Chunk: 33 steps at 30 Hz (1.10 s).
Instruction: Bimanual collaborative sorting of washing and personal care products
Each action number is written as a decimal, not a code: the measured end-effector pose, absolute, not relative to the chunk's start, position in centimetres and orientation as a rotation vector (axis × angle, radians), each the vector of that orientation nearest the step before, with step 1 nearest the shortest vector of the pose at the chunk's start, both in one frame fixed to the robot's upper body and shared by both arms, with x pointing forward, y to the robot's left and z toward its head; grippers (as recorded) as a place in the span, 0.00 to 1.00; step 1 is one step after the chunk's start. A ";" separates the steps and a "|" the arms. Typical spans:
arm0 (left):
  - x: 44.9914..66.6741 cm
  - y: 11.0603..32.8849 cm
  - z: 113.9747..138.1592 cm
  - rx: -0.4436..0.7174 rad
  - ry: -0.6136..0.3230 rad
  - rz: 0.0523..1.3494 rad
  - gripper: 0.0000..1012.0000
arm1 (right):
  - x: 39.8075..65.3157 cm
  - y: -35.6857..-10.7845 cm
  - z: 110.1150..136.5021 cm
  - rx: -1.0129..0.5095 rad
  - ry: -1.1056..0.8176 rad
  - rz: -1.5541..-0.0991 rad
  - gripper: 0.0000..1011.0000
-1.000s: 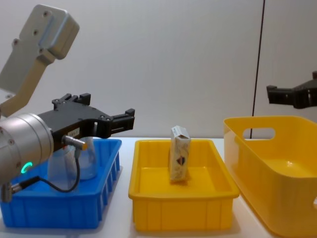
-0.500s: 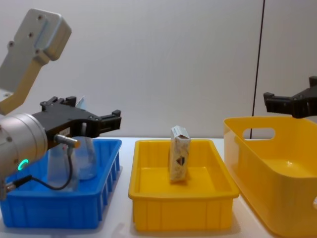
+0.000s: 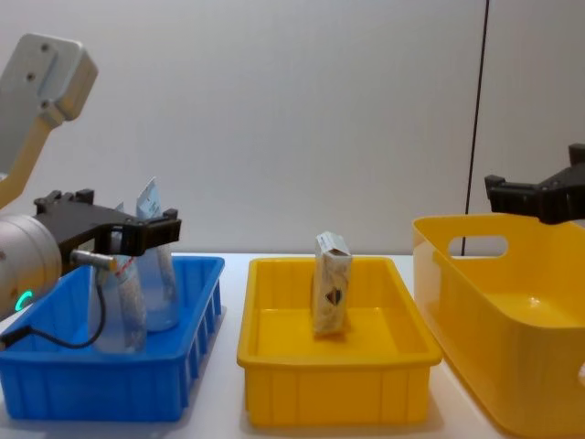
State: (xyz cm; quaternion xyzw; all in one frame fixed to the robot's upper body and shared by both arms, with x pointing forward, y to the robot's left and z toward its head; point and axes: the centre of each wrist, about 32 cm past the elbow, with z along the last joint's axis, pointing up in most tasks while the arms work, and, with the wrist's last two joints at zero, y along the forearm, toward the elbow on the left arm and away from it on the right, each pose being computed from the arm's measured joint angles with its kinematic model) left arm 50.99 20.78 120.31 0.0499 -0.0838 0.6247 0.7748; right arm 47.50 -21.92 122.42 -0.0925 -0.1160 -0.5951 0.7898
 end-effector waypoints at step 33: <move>55.2 21.3 117.5 0.099 0.037 1.393 0.80 | 47.4 -22.0 122.3 -0.199 -0.254 -1.277 0.99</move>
